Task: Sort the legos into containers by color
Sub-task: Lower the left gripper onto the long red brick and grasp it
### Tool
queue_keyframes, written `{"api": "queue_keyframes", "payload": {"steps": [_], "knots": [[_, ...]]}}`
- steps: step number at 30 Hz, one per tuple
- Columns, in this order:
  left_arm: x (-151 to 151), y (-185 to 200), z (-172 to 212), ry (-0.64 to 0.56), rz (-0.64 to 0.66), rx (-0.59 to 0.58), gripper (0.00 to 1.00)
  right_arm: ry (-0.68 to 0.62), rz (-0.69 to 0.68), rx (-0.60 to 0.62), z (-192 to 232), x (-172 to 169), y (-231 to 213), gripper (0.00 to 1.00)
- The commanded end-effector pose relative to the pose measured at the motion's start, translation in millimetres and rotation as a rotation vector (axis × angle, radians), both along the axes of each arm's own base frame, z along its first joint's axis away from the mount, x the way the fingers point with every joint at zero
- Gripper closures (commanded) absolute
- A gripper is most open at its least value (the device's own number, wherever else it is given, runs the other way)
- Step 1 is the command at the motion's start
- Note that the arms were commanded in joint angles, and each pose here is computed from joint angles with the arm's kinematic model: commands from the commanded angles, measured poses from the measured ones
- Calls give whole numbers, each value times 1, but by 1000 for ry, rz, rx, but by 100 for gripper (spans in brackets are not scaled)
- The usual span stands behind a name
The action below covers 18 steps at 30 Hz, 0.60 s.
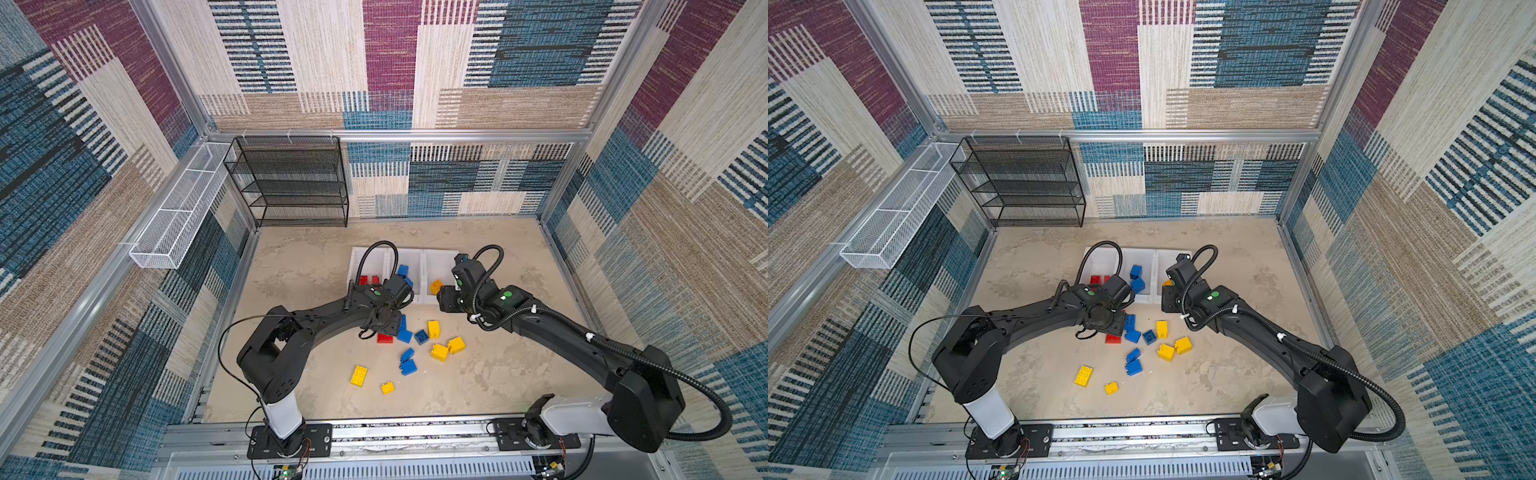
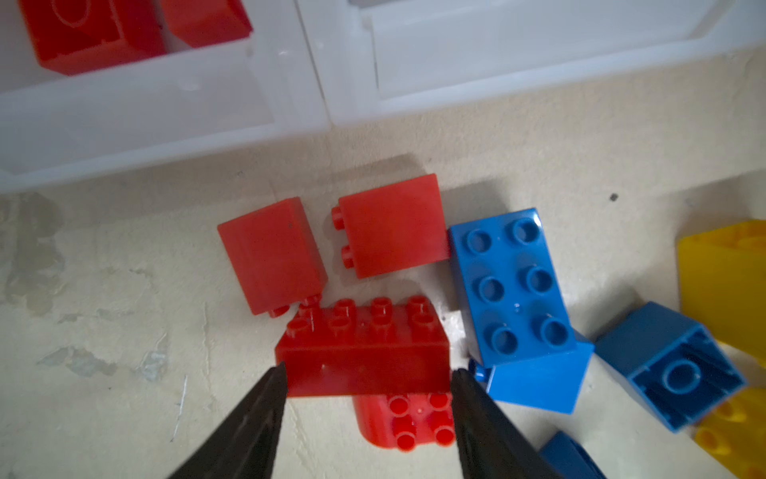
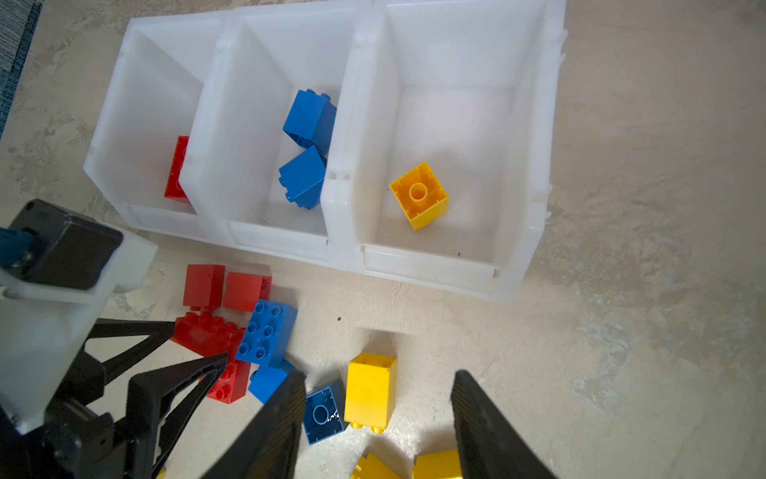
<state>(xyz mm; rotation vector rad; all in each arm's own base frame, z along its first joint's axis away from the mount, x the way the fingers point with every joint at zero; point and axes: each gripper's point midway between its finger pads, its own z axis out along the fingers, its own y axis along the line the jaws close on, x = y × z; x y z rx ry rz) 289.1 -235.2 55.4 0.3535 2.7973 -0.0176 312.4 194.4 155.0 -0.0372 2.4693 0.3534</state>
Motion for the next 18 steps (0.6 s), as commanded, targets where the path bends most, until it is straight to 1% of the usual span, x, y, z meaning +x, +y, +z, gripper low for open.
{"api": "queue_keyframes", "payload": {"steps": [1, 18], "knots": [[4, 3, 2, -13, -4, 24, 32, -2, -10, 15, 3, 0, 0, 40], [4, 5, 0, -3, 24, 4, 29, 1, -16, 15, 4, -4, -3, 40]]}}
